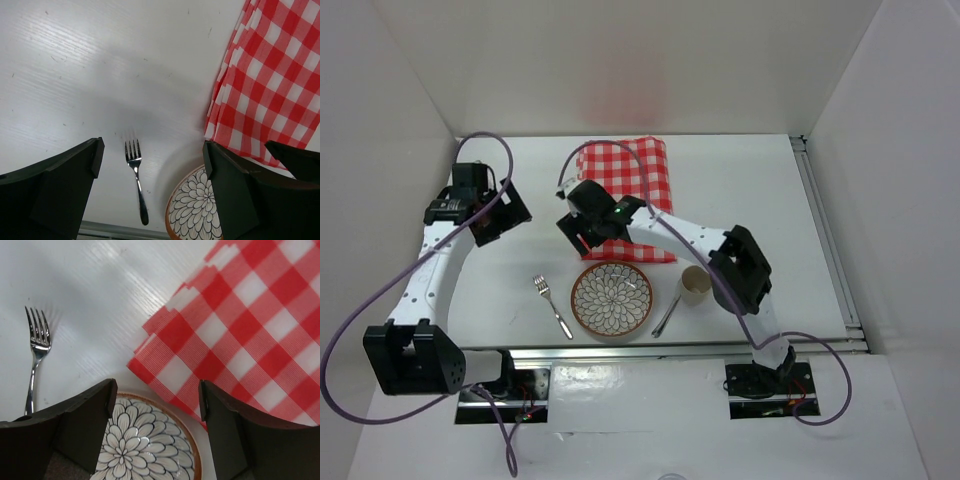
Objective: Set the dinner table for one person
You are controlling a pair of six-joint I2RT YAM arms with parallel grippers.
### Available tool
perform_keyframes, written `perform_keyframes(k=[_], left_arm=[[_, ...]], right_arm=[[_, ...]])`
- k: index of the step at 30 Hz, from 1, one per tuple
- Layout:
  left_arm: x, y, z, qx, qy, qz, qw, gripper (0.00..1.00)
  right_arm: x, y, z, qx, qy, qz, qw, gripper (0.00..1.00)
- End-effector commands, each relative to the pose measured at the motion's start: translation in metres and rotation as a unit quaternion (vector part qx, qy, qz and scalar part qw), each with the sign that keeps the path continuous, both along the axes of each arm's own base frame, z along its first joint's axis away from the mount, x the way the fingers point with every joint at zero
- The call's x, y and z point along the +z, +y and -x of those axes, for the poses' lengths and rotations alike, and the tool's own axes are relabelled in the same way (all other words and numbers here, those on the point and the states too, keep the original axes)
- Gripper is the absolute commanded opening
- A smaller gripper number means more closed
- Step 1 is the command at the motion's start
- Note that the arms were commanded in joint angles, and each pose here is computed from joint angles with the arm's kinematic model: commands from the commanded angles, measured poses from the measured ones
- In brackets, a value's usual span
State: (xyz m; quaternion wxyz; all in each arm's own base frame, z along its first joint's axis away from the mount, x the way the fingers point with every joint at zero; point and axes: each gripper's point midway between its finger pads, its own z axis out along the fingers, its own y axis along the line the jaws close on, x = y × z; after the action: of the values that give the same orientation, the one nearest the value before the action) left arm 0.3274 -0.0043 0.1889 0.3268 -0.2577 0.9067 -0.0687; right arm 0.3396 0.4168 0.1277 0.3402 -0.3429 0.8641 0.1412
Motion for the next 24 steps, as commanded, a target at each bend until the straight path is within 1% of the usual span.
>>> perform_keyframes(k=[1, 3, 4, 6, 11, 13, 14, 16, 20, 21, 22, 23, 24], left_arm=[[0.012, 0.001, 0.011, 0.018, -0.019, 0.024, 0.999, 1.00], [0.018, 0.005, 0.011, 0.023, -0.031, 0.023, 0.999, 1.00], [0.022, 0.004, 0.012, 0.023, -0.039, 0.023, 0.999, 1.00], [0.023, 0.008, 0.013, 0.024, -0.044, 0.019, 0.999, 1.00], [0.023, 0.011, 0.013, 0.025, -0.044, 0.016, 0.999, 1.00], [0.019, 0.011, 0.015, 0.026, -0.040, 0.016, 0.999, 1.00], [0.019, 0.010, 0.015, 0.023, -0.040, 0.020, 0.999, 1.00], [0.016, 0.009, 0.016, 0.023, -0.035, 0.020, 0.999, 1.00], [0.016, 0.008, 0.016, 0.019, -0.035, 0.024, 0.999, 1.00], [0.016, 0.008, 0.016, 0.019, -0.035, 0.024, 0.999, 1.00], [0.016, 0.008, 0.016, 0.016, -0.035, 0.021, 0.999, 1.00], [0.016, 0.008, 0.016, 0.016, -0.035, 0.021, 0.999, 1.00], [0.012, 0.008, 0.018, 0.016, -0.031, 0.021, 0.999, 1.00]], right_arm=[[0.008, 0.011, -0.027, 0.014, -0.049, 0.005, 0.999, 0.77], [-0.005, 0.011, -0.031, 0.014, -0.048, 0.018, 0.999, 0.77], [-0.009, 0.012, -0.033, 0.022, -0.053, 0.025, 0.998, 0.82], [-0.017, 0.019, -0.031, 0.033, -0.052, 0.034, 0.998, 0.85], [-0.036, 0.014, -0.028, 0.039, -0.040, 0.054, 0.997, 0.87], [-0.029, 0.017, -0.024, 0.042, -0.047, 0.045, 0.997, 0.88], [-0.034, 0.013, -0.020, 0.043, -0.044, 0.049, 0.997, 0.88], [-0.022, 0.014, -0.019, 0.046, -0.051, 0.035, 0.997, 0.91], [-0.013, 0.011, -0.010, 0.046, -0.055, 0.025, 0.997, 0.91], [-0.018, 0.006, -0.006, 0.047, -0.050, 0.031, 0.997, 0.91], [-0.014, 0.007, 0.000, 0.057, -0.055, 0.033, 0.996, 0.88], [-0.018, 0.004, -0.002, 0.057, -0.061, 0.042, 0.996, 0.88], [-0.023, 0.002, 0.006, 0.066, -0.059, 0.050, 0.995, 0.88]])
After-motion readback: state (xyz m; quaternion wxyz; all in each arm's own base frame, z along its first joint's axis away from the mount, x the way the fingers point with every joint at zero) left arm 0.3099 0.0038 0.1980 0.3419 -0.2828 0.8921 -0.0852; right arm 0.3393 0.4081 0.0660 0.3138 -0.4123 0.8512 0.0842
